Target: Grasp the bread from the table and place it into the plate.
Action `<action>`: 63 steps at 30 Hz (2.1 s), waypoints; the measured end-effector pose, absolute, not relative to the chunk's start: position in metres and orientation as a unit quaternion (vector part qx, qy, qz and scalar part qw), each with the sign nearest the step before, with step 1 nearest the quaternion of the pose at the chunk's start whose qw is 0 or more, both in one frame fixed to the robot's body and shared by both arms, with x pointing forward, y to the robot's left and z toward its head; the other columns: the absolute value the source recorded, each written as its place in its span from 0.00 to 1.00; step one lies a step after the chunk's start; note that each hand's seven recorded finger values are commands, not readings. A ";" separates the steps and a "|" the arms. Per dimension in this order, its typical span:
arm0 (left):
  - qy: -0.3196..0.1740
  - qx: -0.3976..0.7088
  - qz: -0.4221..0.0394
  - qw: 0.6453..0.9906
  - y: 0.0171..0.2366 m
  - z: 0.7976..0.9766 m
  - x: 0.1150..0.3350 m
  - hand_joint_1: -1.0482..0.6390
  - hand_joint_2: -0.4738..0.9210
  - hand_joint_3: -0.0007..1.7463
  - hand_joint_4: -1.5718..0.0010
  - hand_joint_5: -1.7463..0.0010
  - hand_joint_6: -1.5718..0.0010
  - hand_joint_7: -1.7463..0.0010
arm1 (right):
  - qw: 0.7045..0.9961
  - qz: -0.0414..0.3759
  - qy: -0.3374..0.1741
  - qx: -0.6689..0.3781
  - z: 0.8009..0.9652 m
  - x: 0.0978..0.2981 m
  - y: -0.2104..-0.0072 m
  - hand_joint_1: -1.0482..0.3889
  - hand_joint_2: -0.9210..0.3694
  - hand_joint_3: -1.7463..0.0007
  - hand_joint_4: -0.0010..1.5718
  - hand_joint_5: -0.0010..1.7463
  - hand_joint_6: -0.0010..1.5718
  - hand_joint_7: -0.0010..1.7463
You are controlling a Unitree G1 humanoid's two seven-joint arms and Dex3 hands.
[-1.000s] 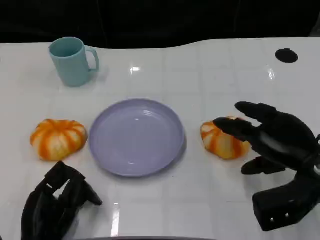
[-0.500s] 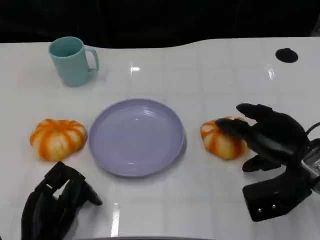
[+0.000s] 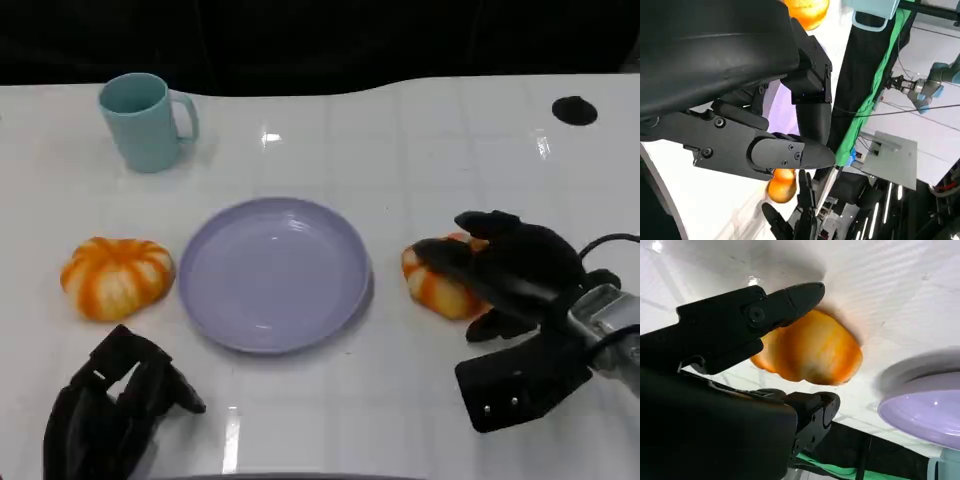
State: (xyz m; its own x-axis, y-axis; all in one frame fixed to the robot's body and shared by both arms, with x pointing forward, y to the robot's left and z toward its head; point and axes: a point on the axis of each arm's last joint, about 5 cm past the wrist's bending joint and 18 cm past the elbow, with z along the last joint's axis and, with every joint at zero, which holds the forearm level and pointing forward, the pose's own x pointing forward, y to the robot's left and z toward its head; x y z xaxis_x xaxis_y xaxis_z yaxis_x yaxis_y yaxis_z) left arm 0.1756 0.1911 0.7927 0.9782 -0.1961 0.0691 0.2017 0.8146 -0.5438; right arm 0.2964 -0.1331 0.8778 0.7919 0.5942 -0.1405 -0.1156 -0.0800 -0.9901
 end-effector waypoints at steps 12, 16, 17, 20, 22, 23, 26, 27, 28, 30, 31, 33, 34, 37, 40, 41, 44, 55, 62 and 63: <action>-0.007 -0.287 -0.105 0.952 0.191 0.792 0.175 0.27 1.00 0.13 0.58 0.00 0.67 0.13 | 0.688 0.244 -0.202 -0.653 0.871 0.296 -0.122 0.55 0.04 1.00 0.22 0.46 0.42 0.05; -0.008 -0.288 -0.106 0.952 0.191 0.792 0.175 0.27 1.00 0.14 0.59 0.00 0.67 0.15 | 0.706 0.216 -0.242 -0.629 0.868 0.293 -0.121 0.62 0.02 1.00 0.38 0.60 0.57 0.11; -0.009 -0.288 -0.108 0.951 0.191 0.792 0.175 0.27 1.00 0.14 0.59 0.00 0.67 0.15 | 0.711 0.208 -0.254 -0.622 0.867 0.293 -0.121 0.63 0.01 0.98 0.42 0.67 0.61 0.13; -0.011 -0.290 -0.109 0.951 0.192 0.792 0.175 0.27 1.00 0.14 0.59 0.00 0.66 0.16 | 0.722 0.191 -0.285 -0.601 0.866 0.291 -0.122 0.67 0.01 0.91 0.51 0.90 0.61 0.50; -0.011 -0.290 -0.109 0.951 0.192 0.792 0.175 0.27 1.00 0.14 0.59 0.00 0.66 0.16 | 0.729 0.181 -0.305 -0.585 0.866 0.290 -0.122 0.69 0.02 0.85 0.55 0.98 0.49 0.84; -0.011 -0.290 -0.109 0.951 0.192 0.792 0.175 0.28 1.00 0.14 0.60 0.00 0.66 0.16 | 0.733 0.177 -0.315 -0.577 0.866 0.290 -0.122 0.68 0.06 0.77 0.58 0.99 0.47 0.93; -0.011 -0.290 -0.109 0.951 0.192 0.792 0.174 0.28 1.00 0.14 0.60 0.00 0.65 0.18 | 0.734 0.163 -0.345 -0.562 0.866 0.290 -0.121 0.67 0.23 0.52 0.58 1.00 0.44 0.99; -0.011 -0.291 -0.109 0.951 0.192 0.792 0.174 0.28 1.00 0.14 0.60 0.00 0.64 0.18 | 0.733 0.159 -0.353 -0.559 0.866 0.290 -0.121 0.67 0.27 0.48 0.57 1.00 0.43 1.00; -0.011 -0.291 -0.109 0.951 0.192 0.792 0.174 0.28 1.00 0.14 0.59 0.00 0.64 0.19 | 0.731 0.156 -0.360 -0.558 0.867 0.290 -0.121 0.67 0.30 0.44 0.57 1.00 0.43 1.00; -0.011 -0.292 -0.108 0.950 0.192 0.792 0.174 0.27 1.00 0.14 0.59 0.00 0.63 0.19 | 0.729 0.151 -0.367 -0.558 0.867 0.291 -0.122 0.66 0.32 0.41 0.57 1.00 0.43 1.00; -0.011 -0.292 -0.108 0.950 0.192 0.792 0.174 0.27 1.00 0.14 0.59 0.00 0.63 0.19 | 0.729 0.150 -0.368 -0.557 0.867 0.291 -0.122 0.66 0.32 0.41 0.57 1.00 0.43 1.00; -0.010 -0.292 -0.108 0.950 0.192 0.792 0.174 0.27 1.00 0.14 0.59 0.00 0.64 0.17 | 0.729 0.153 -0.369 -0.556 0.868 0.291 -0.122 0.65 0.33 0.40 0.57 1.00 0.43 1.00; -0.010 -0.292 -0.109 0.950 0.192 0.792 0.174 0.27 1.00 0.14 0.59 0.00 0.64 0.17 | 0.729 0.153 -0.370 -0.555 0.868 0.291 -0.122 0.64 0.33 0.40 0.57 1.00 0.43 1.00; -0.011 -0.291 -0.110 0.950 0.192 0.793 0.175 0.27 1.00 0.14 0.59 0.00 0.65 0.16 | 0.731 0.148 -0.377 -0.549 0.868 0.291 -0.122 0.64 0.34 0.39 0.57 1.00 0.42 1.00; -0.011 -0.292 -0.110 0.950 0.192 0.793 0.175 0.27 1.00 0.14 0.59 0.00 0.65 0.16 | 0.735 0.147 -0.384 -0.540 0.868 0.291 -0.121 0.61 0.34 0.36 0.57 1.00 0.42 1.00; -0.011 -0.292 -0.110 0.950 0.192 0.793 0.175 0.27 1.00 0.13 0.59 0.00 0.66 0.14 | 0.735 0.146 -0.385 -0.538 0.868 0.291 -0.121 0.59 0.35 0.34 0.58 1.00 0.42 1.00; -0.011 -0.291 -0.110 0.950 0.191 0.793 0.175 0.27 1.00 0.14 0.59 0.00 0.67 0.14 | 0.739 0.146 -0.390 -0.529 0.871 0.292 -0.119 0.58 0.38 0.31 0.58 1.00 0.42 1.00; -0.010 -0.285 -0.112 0.952 0.191 0.793 0.174 0.28 1.00 0.15 0.60 0.00 0.68 0.14 | 0.741 0.212 -0.415 -0.483 0.904 0.304 -0.080 0.57 0.36 0.33 0.57 1.00 0.41 1.00; -0.010 -0.285 -0.112 0.952 0.191 0.793 0.174 0.28 1.00 0.14 0.60 0.00 0.67 0.14 | 0.739 0.265 -0.423 -0.453 0.916 0.302 -0.049 0.57 0.36 0.34 0.58 1.00 0.42 1.00; -0.009 -0.285 -0.112 0.952 0.191 0.792 0.174 0.28 1.00 0.14 0.60 0.00 0.67 0.14 | 0.739 0.273 -0.421 -0.450 0.917 0.301 -0.045 0.58 0.37 0.34 0.58 1.00 0.42 1.00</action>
State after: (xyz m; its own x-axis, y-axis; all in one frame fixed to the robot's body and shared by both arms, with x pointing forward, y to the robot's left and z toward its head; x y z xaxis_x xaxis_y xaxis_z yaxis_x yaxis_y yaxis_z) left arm 0.1737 0.1914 0.7924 0.9748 -0.2077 0.0814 0.2182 0.8121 -0.5412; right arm 0.3011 -0.0448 0.9169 0.4970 0.7818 0.3767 -0.0240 0.4463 -0.8946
